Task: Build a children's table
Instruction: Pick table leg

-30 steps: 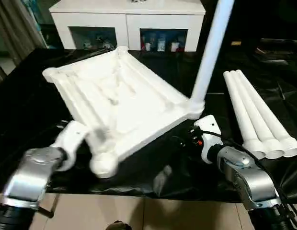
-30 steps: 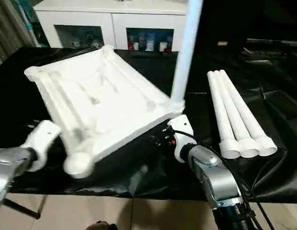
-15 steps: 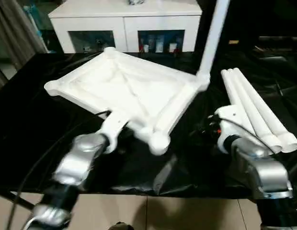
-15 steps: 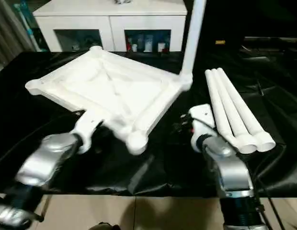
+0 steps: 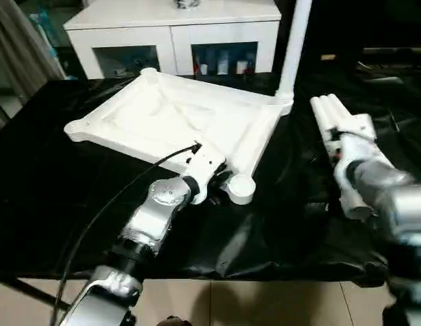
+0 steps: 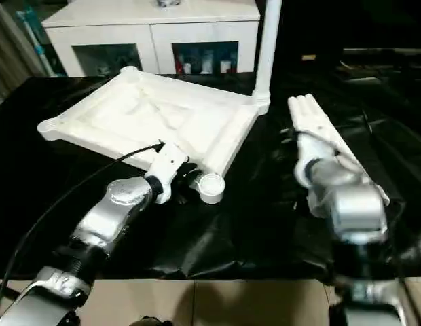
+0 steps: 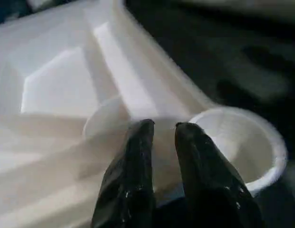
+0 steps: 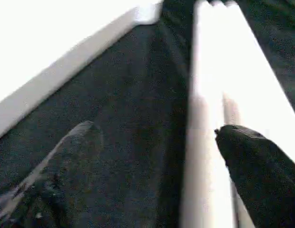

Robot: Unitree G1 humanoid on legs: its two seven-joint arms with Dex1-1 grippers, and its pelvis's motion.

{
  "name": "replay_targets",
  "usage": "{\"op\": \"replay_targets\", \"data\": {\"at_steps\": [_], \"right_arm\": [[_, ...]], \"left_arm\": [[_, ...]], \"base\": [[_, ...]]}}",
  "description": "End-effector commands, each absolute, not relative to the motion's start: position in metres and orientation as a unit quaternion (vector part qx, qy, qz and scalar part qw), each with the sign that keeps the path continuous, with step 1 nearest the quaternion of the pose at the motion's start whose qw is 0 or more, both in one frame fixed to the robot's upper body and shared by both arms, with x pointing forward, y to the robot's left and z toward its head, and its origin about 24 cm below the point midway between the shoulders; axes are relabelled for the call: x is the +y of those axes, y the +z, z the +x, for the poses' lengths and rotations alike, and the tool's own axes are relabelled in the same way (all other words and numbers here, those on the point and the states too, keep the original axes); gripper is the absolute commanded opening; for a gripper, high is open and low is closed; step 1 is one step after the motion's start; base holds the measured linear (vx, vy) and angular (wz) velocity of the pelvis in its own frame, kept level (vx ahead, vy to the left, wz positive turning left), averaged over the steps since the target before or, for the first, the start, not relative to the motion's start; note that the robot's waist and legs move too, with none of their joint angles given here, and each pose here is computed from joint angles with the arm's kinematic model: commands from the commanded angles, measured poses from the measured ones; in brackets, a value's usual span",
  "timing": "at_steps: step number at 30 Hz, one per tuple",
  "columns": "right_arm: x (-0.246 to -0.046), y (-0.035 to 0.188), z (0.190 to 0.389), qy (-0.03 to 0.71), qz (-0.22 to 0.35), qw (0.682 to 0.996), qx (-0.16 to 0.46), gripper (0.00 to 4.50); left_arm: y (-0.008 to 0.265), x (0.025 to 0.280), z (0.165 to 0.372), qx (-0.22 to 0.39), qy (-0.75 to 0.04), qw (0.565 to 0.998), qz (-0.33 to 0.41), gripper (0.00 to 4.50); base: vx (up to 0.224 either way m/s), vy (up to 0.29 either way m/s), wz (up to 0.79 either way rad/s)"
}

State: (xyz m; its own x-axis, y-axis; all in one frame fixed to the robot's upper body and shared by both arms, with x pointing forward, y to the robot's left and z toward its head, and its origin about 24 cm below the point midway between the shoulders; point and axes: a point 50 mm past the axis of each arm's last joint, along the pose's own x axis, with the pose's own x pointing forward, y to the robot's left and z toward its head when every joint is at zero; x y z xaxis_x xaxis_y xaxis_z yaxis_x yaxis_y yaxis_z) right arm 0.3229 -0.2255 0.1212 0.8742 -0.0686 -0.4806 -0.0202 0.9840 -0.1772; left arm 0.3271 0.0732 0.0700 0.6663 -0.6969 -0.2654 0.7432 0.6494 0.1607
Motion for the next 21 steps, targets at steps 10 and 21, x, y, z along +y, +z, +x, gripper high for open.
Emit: {"op": "replay_targets", "data": {"at_steps": [10,21], "right_arm": [[-0.244,0.102,0.334,-0.050,-0.067,0.927,0.366,4.47],[-0.237,0.093,0.338,-0.036,-0.038,0.920,0.389,4.47]], "left_arm": [[0.095,0.094,0.291,0.077,-0.514,0.841,0.151,1.06],[0.102,0.099,0.285,0.088,-0.524,0.830,0.167,1.06]], "base": [[0.000,0.000,0.00],[0.000,0.000,0.00]]}}
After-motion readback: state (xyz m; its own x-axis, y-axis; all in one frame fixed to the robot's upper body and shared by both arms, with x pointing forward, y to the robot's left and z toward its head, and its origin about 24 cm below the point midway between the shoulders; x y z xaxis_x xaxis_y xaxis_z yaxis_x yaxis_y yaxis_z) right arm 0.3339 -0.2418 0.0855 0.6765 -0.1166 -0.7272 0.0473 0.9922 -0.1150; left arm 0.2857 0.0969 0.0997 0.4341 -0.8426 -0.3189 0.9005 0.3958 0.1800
